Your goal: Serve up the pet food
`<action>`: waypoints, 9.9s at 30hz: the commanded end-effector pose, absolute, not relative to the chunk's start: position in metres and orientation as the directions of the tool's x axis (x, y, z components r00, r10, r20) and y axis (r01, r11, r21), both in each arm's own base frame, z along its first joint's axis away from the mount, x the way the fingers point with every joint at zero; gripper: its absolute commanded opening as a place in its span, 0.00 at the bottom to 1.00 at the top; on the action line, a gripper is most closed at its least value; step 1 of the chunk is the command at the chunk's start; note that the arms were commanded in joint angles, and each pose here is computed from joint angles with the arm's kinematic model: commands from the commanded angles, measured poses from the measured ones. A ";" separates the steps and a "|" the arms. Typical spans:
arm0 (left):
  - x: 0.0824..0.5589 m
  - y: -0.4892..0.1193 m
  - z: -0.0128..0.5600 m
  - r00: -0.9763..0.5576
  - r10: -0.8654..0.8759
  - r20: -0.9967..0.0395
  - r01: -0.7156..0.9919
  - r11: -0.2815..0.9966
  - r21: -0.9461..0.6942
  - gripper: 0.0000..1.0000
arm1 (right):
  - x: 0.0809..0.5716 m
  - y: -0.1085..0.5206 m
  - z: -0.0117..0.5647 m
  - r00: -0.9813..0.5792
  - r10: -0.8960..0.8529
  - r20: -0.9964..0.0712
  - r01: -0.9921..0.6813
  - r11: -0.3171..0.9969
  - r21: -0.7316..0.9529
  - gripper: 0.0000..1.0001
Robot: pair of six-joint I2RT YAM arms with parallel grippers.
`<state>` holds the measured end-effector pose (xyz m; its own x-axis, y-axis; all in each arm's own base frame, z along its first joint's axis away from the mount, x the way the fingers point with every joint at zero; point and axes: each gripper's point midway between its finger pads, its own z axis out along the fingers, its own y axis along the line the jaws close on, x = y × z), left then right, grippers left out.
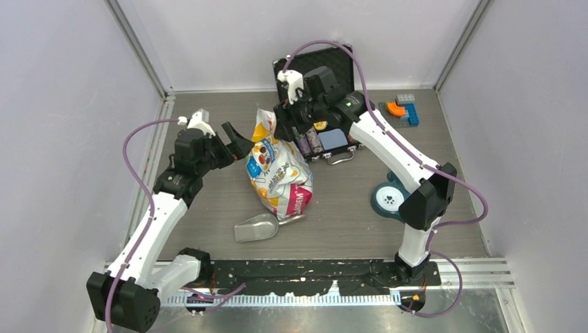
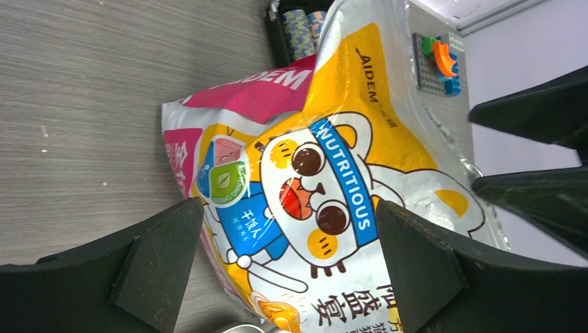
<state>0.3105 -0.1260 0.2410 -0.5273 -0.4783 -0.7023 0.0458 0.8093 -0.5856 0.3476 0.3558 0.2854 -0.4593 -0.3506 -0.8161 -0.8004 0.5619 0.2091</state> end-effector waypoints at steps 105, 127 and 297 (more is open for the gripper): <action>0.357 -0.264 0.269 -0.706 -0.398 -0.586 0.246 0.638 -0.730 0.04 | 0.334 0.323 0.304 -0.471 0.132 -0.872 -0.523 0.755 0.396 0.05; 0.299 -0.215 0.270 -0.660 -0.262 -0.705 0.300 0.768 -0.566 0.00 | 0.388 0.244 0.294 -0.289 -0.134 -0.948 -0.242 0.968 -0.063 0.05; 0.159 -0.143 0.043 -0.883 -0.415 -0.219 -0.168 0.716 -0.678 0.00 | 0.251 0.216 0.359 -0.306 0.286 -0.908 -0.498 0.765 0.409 0.96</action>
<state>0.1622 -0.1464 0.0457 -0.8745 -0.4548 -0.1686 -0.2210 0.6830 -0.6962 0.2552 0.2142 0.3769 -0.2417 0.2953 -0.9243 -0.5142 0.7689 0.3800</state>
